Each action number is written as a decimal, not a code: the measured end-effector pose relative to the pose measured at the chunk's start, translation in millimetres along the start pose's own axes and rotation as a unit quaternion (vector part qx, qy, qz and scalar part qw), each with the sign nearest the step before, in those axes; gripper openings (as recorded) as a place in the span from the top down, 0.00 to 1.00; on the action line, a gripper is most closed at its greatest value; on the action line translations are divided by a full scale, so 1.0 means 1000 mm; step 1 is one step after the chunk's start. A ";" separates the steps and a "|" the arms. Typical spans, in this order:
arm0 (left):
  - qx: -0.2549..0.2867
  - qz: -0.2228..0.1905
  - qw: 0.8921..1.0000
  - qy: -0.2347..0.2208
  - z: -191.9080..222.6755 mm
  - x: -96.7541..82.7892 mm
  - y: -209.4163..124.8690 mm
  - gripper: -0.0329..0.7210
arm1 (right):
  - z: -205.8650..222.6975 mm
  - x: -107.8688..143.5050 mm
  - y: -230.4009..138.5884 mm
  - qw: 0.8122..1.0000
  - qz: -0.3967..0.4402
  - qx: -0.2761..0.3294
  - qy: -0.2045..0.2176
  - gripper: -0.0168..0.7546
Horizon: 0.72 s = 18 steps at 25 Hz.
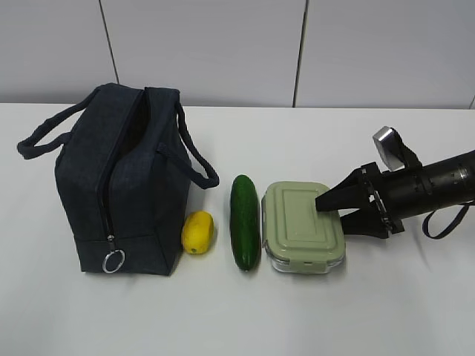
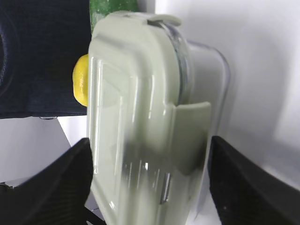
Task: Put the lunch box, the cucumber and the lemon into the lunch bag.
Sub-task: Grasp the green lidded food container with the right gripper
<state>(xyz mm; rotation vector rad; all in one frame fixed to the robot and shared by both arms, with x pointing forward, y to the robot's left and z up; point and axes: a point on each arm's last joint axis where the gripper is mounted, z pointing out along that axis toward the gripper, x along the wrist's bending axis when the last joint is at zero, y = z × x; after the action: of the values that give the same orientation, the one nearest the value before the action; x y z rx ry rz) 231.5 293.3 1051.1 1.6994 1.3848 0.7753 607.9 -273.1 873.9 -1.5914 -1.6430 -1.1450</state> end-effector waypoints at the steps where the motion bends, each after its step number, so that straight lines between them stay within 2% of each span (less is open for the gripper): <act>1: 0.000 0.000 1.000 0.000 0.000 0.000 0.000 0.64 | 0.000 0.000 0.000 1.000 -0.002 0.000 0.000 0.24; 18: 0.000 0.000 1.000 0.000 0.000 0.000 0.000 0.64 | 0.010 -0.016 -0.004 1.000 0.008 0.006 0.007 0.24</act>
<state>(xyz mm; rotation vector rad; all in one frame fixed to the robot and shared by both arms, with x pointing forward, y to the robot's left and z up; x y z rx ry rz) 231.5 293.3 1051.1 1.6994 1.3848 0.7753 607.2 -271.8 854.6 -1.5825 -1.6233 -1.1339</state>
